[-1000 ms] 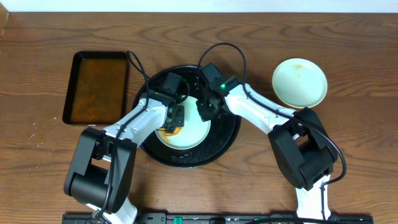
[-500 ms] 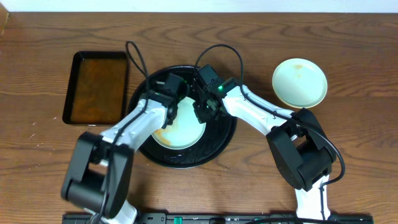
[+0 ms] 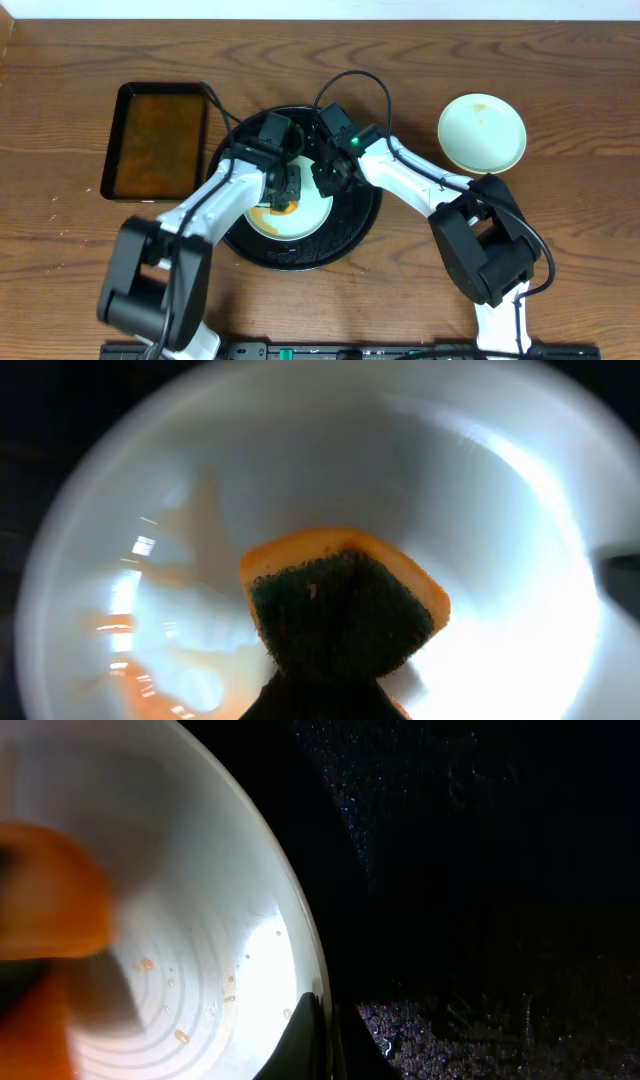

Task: Clean dirty plates on tray and stack at the side

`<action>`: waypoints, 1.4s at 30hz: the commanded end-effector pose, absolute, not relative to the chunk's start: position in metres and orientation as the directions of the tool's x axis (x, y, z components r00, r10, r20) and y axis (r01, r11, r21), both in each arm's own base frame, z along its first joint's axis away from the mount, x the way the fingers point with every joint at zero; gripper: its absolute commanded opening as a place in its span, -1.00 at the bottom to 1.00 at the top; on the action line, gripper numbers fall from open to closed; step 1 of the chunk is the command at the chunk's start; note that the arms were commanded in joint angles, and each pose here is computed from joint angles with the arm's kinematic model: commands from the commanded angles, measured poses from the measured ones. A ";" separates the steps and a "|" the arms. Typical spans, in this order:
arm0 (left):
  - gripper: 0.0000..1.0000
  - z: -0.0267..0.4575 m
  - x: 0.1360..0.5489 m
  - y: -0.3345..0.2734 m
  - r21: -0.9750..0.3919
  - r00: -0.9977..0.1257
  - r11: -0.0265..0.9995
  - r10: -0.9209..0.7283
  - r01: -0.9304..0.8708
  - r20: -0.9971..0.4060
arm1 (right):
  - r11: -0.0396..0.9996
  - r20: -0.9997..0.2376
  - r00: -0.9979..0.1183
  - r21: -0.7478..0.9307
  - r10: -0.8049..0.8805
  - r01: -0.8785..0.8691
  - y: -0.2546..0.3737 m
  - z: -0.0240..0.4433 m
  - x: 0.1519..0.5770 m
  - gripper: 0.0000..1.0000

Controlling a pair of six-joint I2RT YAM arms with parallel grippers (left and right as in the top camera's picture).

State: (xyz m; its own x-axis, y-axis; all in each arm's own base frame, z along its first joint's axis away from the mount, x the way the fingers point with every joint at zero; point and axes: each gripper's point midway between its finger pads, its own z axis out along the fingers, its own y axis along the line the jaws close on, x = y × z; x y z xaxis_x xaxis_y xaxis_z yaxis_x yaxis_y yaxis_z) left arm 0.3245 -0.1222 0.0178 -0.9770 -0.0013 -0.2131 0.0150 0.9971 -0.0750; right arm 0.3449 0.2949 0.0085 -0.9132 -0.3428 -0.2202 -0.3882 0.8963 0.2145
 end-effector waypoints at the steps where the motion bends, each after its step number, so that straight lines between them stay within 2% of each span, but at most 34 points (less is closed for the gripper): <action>1: -0.85 0.000 0.315 -0.127 -0.098 -0.992 0.995 -0.011 0.002 -0.127 | 0.913 -0.201 -0.918 0.162 -0.341 -0.374 0.283 -0.002 0.348 -0.98; 6: -0.85 -0.006 0.305 -0.109 0.003 -0.996 1.000 -0.009 -0.009 -0.087 | 0.913 -0.201 -0.918 0.162 -0.341 -0.374 0.283 -0.002 0.348 -0.98; 9: -0.85 -0.004 0.306 -0.079 0.166 -0.994 0.986 -0.002 -0.021 -0.110 | 0.913 -0.201 -0.918 0.162 -0.341 -0.374 0.283 -0.002 0.348 -0.98; 15: -0.85 0.020 0.322 -0.026 0.473 -0.977 0.879 0.039 -0.066 -0.209 | 0.913 -0.202 -0.918 0.162 -0.341 -0.374 0.283 -0.002 0.348 -0.97; 19: -0.85 0.045 0.345 -0.017 0.541 -0.952 0.832 0.056 -0.123 -0.302 | 0.913 -0.201 -0.918 0.162 -0.341 -0.374 0.283 -0.002 0.348 -0.97; 26: -0.85 0.113 0.385 -0.029 0.434 -0.865 0.870 0.017 -0.235 -0.502 | 0.913 -0.201 -0.918 0.161 -0.341 -0.374 0.283 -0.002 0.348 -0.98; 29: -0.85 0.137 0.401 -0.034 0.279 -0.818 0.928 -0.046 -0.248 -0.573 | 0.913 -0.200 -0.918 0.161 -0.341 -0.374 0.283 -0.002 0.348 -0.98; 31: -0.85 0.138 0.408 -0.032 0.188 -0.813 0.954 -0.084 -0.233 -0.577 | 0.913 -0.199 -0.919 0.161 -0.341 -0.374 0.282 -0.002 0.348 -0.98; 35: -0.85 0.127 0.423 0.009 -0.057 -0.792 0.950 -0.288 -0.307 -0.538 | 0.914 -0.196 -0.919 0.160 -0.342 -0.374 0.282 -0.003 0.347 -0.98; 39: -0.85 0.124 0.429 0.068 -0.190 -0.707 0.870 -0.482 -0.455 -0.517 | 0.913 -0.200 -0.918 0.161 -0.341 -0.374 0.283 -0.002 0.348 -0.98; 42: -0.85 0.118 0.427 0.095 -0.240 -0.675 0.833 -0.547 -0.499 -0.495 | 0.912 -0.209 -0.917 0.163 -0.340 -0.375 0.284 -0.002 0.350 -0.97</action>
